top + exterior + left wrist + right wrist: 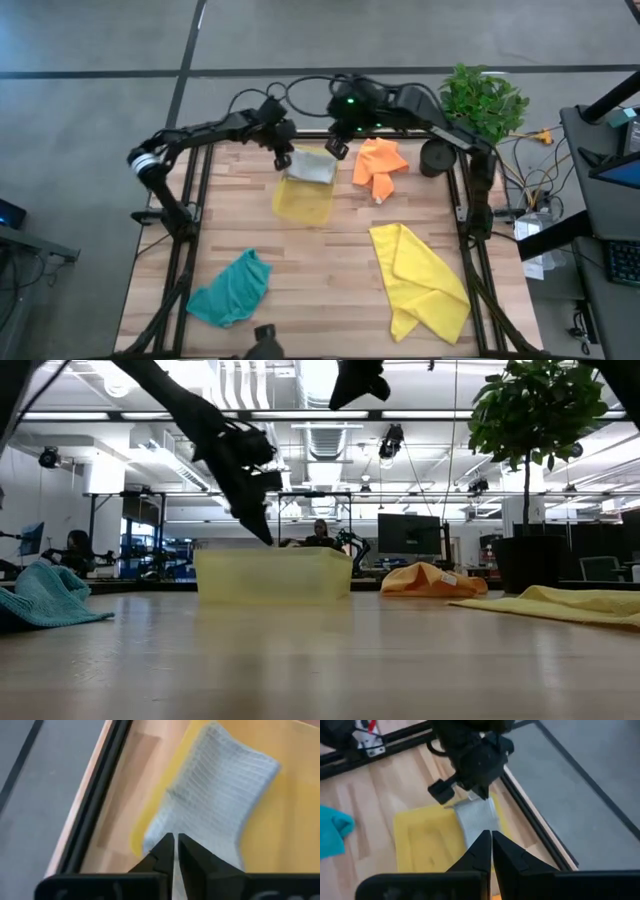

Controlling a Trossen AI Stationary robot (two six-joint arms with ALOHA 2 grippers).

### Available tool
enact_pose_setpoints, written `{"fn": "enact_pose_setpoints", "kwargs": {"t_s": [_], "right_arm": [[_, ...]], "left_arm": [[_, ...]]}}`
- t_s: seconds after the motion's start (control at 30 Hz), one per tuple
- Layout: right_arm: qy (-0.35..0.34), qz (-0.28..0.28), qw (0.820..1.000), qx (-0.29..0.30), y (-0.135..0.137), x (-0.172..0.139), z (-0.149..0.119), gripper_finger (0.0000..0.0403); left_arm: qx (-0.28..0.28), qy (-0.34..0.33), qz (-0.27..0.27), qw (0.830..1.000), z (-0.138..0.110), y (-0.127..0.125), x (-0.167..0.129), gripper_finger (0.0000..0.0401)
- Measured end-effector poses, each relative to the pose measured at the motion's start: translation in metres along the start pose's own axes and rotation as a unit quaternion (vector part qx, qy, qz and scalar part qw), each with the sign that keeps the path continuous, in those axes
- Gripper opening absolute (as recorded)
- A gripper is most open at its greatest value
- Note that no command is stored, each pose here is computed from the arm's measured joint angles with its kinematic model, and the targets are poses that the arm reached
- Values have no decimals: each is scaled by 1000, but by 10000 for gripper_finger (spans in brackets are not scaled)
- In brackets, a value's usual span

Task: Fold microfiber towels
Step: Put the folded gray microfiber cloth into the yellow bin

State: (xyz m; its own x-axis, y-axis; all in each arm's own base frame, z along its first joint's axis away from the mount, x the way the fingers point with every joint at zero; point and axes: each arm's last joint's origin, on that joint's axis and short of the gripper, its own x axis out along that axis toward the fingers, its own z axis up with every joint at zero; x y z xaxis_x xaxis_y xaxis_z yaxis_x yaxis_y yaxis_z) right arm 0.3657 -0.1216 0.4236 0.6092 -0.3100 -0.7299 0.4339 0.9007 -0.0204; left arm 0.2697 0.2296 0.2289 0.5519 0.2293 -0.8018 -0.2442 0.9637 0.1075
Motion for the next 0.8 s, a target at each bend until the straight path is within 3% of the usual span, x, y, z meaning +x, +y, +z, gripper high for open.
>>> {"fn": "enact_pose_setpoints", "kwargs": {"t_s": [0.23, 0.37, 0.5, 0.67, 0.8], "right_arm": [[23, -13, 1000, 9, 16, -12, -21, 8], [52, -23, 998, 11, 21, -1, -35, 8], [80, -24, 996, 16, 27, 10, -46, 8], [97, -26, 995, 14, 30, 17, -54, 8], [92, -25, 995, 20, 31, 23, -58, 8]], "left_arm": [[46, 98, -6, 994, 7, -2, 37, 0], [58, 133, 24, 989, 9, -2, 52, 0], [59, 123, 37, 990, 17, 1, 47, 0], [77, 86, 48, 992, 32, 2, 20, 0], [96, 89, 1, 991, 31, -3, 11, 0]]}}
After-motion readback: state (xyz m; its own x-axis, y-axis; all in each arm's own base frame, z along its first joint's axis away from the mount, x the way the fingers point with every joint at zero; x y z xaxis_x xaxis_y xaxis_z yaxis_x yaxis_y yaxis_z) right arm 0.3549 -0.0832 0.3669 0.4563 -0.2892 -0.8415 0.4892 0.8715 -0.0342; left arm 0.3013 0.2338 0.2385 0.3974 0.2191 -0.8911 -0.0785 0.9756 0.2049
